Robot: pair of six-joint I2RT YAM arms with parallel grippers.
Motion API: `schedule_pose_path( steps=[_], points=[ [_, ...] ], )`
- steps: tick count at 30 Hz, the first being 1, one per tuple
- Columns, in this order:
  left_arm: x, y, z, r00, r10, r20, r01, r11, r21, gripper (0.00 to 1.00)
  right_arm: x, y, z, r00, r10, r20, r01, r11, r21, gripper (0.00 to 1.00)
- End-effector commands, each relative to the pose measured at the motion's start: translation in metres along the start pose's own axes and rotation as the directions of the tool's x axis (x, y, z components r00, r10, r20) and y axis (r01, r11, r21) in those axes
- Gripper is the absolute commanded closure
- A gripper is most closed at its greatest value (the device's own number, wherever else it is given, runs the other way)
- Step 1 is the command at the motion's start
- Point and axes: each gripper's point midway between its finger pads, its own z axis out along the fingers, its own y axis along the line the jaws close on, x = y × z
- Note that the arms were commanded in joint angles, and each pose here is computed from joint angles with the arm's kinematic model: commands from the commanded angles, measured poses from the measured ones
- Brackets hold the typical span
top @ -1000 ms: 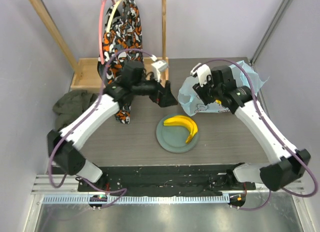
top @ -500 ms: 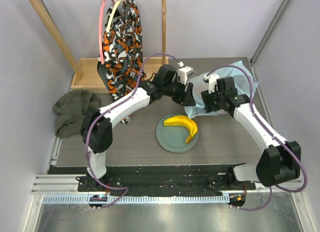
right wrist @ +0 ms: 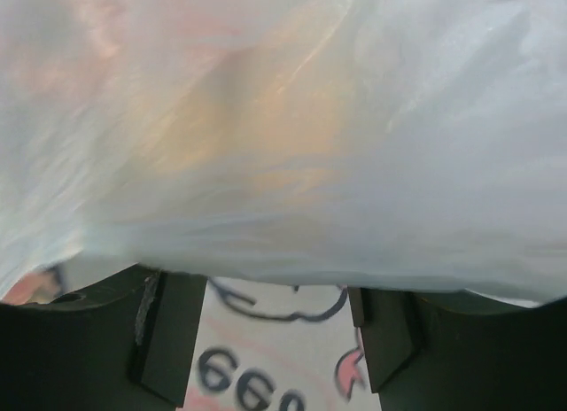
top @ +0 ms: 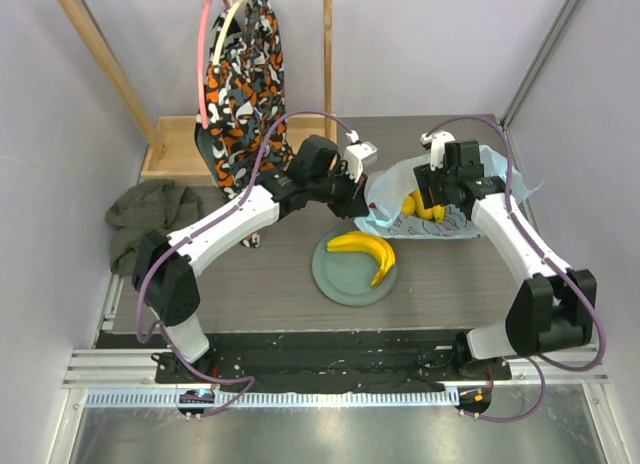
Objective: Take the fake fruits out of the plastic bag
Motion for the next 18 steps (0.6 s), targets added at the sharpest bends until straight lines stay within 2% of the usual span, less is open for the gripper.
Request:
schedule_pose_path(
  steps=[1,8,9,13,16,17,18],
  points=[
    [-0.013,-0.007,-0.012,0.997,0.072,0.034,-0.072,0.997,-0.008,1.0,-0.009,-0.026,0.025,0.999,-0.044,-0.028,0.046,0.995,0.091,0.31],
    [-0.012,-0.021,-0.009,0.993,0.114,0.02,-0.114,0.993,0.01,1.0,0.002,-0.036,0.078,0.991,-0.051,-0.123,0.059,0.997,0.057,0.3],
    [-0.008,-0.019,-0.007,0.994,0.111,0.012,-0.111,0.994,0.003,1.0,0.013,-0.034,0.091,0.985,-0.059,-0.163,0.066,0.997,0.042,0.3],
    [-0.005,-0.016,0.0,0.995,0.104,-0.002,-0.104,0.995,0.003,1.0,0.018,-0.034,0.111,0.977,-0.076,-0.198,0.083,0.996,0.026,0.29],
    [-0.008,-0.015,0.006,0.994,0.109,-0.004,-0.109,0.994,-0.003,1.0,0.014,-0.031,0.118,0.978,-0.109,-0.18,0.109,0.994,-0.007,0.41],
    [-0.008,-0.018,0.008,0.992,0.125,-0.007,-0.125,0.992,0.002,1.0,0.011,-0.03,0.117,0.979,-0.119,-0.168,0.118,0.993,-0.018,0.54],
    [-0.011,-0.02,0.009,0.99,0.139,-0.002,-0.139,0.99,0.001,1.0,0.01,-0.029,0.116,0.977,-0.144,-0.155,0.139,0.99,-0.037,0.61]
  ],
)
